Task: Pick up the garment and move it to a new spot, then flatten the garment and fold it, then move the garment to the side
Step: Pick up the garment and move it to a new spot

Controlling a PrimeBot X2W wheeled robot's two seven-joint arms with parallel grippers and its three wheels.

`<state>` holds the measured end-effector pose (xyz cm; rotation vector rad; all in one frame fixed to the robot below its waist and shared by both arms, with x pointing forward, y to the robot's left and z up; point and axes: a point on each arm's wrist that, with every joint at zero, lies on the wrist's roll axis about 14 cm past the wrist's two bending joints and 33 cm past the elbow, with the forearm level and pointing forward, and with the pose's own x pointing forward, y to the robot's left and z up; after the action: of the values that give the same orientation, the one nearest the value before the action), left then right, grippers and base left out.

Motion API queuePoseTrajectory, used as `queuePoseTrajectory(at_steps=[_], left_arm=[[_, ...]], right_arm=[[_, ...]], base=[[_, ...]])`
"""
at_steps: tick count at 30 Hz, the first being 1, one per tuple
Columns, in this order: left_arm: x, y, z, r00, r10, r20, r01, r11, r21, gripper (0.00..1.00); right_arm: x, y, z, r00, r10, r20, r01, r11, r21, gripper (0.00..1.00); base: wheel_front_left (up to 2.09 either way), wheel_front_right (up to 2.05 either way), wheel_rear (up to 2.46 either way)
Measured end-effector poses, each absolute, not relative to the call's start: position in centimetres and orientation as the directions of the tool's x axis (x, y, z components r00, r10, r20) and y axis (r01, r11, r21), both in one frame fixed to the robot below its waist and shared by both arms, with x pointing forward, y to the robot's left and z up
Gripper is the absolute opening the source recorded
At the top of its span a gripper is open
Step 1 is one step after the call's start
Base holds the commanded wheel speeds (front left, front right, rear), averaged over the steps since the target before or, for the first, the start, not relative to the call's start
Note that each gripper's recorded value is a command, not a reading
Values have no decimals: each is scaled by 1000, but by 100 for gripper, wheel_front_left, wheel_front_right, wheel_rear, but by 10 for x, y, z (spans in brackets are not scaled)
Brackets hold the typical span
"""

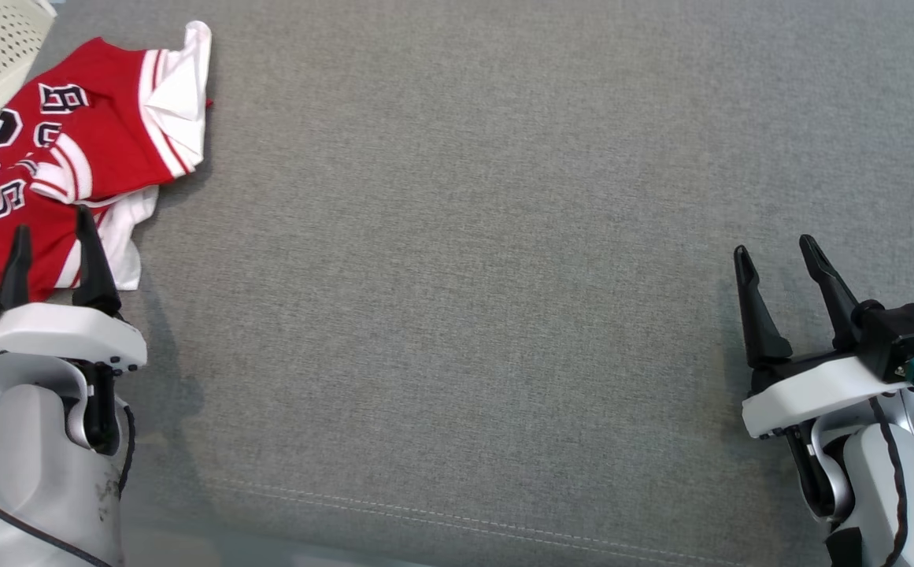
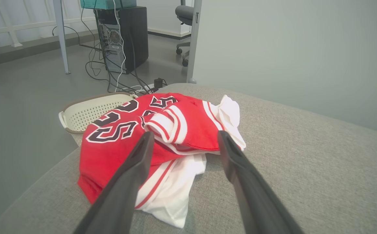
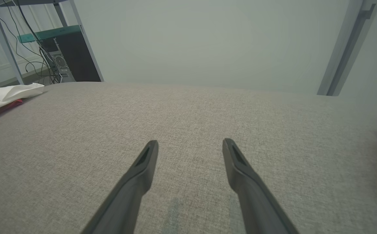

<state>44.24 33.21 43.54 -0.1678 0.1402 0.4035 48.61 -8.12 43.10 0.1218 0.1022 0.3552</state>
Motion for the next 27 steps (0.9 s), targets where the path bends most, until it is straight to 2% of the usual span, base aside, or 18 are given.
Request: queuePoseTrajectory(at_steps=[17,27], left_arm=[[488,336,411,885,415,-213,-447,884,-137,100],[490,345,392,845,458,-278,-503,856,-121,100]], right_arm=[[494,-114,410,952,285,-116,-270,954,127,100],[494,-121,405,955,268,-126,-253,959,124,100]], base=[[0,0,0],[0,0,0]])
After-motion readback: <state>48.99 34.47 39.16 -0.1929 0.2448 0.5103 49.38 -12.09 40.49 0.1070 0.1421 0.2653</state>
